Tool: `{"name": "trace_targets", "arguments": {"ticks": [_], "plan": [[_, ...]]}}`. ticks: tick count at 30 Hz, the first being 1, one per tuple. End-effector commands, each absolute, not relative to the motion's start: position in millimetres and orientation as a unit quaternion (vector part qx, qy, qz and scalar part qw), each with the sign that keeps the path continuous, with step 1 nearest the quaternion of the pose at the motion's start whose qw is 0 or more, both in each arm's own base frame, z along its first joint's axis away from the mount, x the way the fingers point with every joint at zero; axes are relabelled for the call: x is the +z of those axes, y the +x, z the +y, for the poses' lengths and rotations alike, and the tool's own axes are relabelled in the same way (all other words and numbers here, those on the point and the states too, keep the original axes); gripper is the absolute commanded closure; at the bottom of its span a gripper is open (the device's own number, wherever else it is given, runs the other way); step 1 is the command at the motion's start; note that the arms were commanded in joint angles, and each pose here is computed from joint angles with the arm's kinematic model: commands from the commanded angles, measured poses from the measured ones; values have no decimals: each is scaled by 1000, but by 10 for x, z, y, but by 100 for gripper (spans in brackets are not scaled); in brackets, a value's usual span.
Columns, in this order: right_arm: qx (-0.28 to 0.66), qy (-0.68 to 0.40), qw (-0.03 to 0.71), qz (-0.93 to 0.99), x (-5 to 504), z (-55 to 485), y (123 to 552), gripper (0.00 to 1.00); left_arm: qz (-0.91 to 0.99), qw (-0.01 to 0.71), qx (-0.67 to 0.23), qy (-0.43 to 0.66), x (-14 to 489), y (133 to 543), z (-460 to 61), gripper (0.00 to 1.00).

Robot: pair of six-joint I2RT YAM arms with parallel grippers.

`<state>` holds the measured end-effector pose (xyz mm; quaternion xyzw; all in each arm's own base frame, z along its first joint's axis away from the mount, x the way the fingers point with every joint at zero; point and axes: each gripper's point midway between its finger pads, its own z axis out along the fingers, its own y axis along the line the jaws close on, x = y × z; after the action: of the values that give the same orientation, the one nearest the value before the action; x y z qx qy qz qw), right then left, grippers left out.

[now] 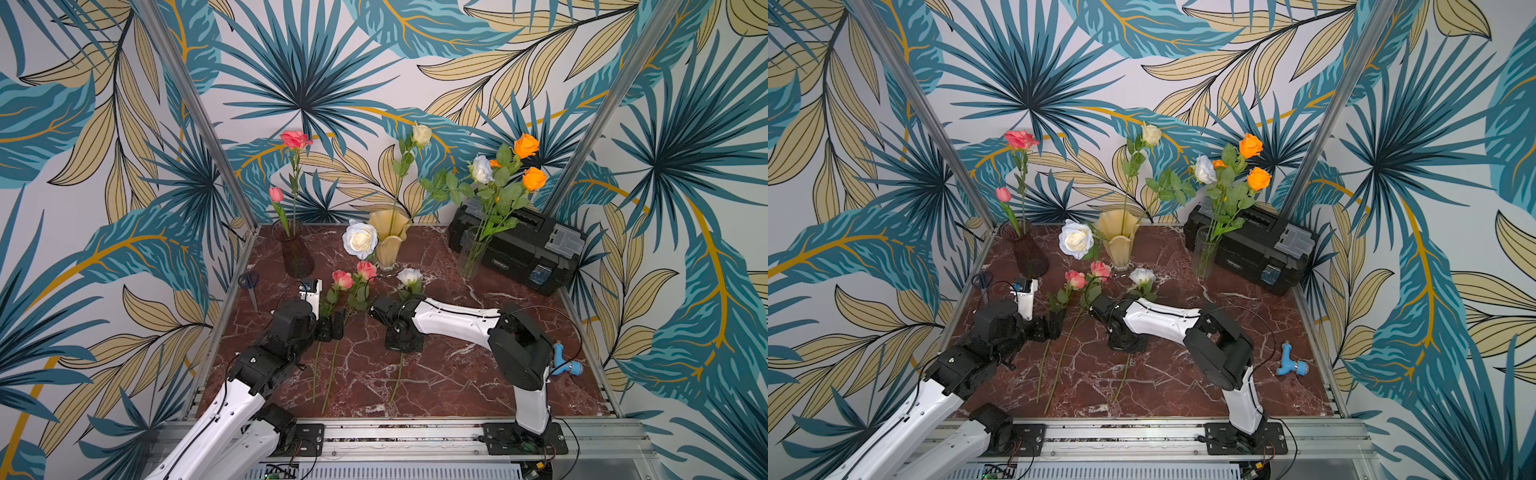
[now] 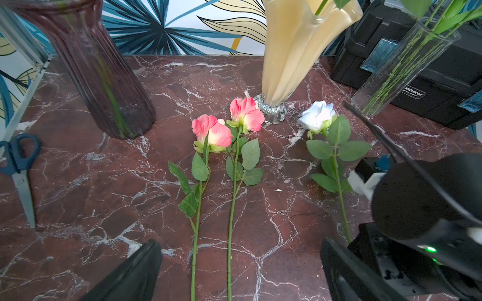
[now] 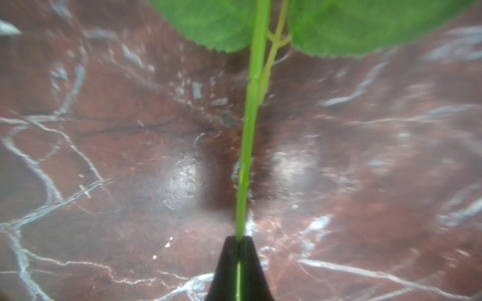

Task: Arrange the flowers in different vases according to their variety
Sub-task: Pick up the flower at the center of the board.

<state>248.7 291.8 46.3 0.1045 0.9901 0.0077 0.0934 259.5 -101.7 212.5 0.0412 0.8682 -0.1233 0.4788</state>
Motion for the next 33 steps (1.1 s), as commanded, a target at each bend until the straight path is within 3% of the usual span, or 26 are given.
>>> {"name": "trace_targets", "arguments": {"ticks": [1,18,33], "plan": [[-4,118,156,981,721,2750,2546,100,872,474,-118,38,2045,2589,-997,0],[-20,60,377,924,1884,2507,2580,100,873,470,-119,40,2037,2589,-1007,0],[-33,31,537,842,3093,2424,3018,100,880,456,-124,48,1990,2602,-1058,0]]}}
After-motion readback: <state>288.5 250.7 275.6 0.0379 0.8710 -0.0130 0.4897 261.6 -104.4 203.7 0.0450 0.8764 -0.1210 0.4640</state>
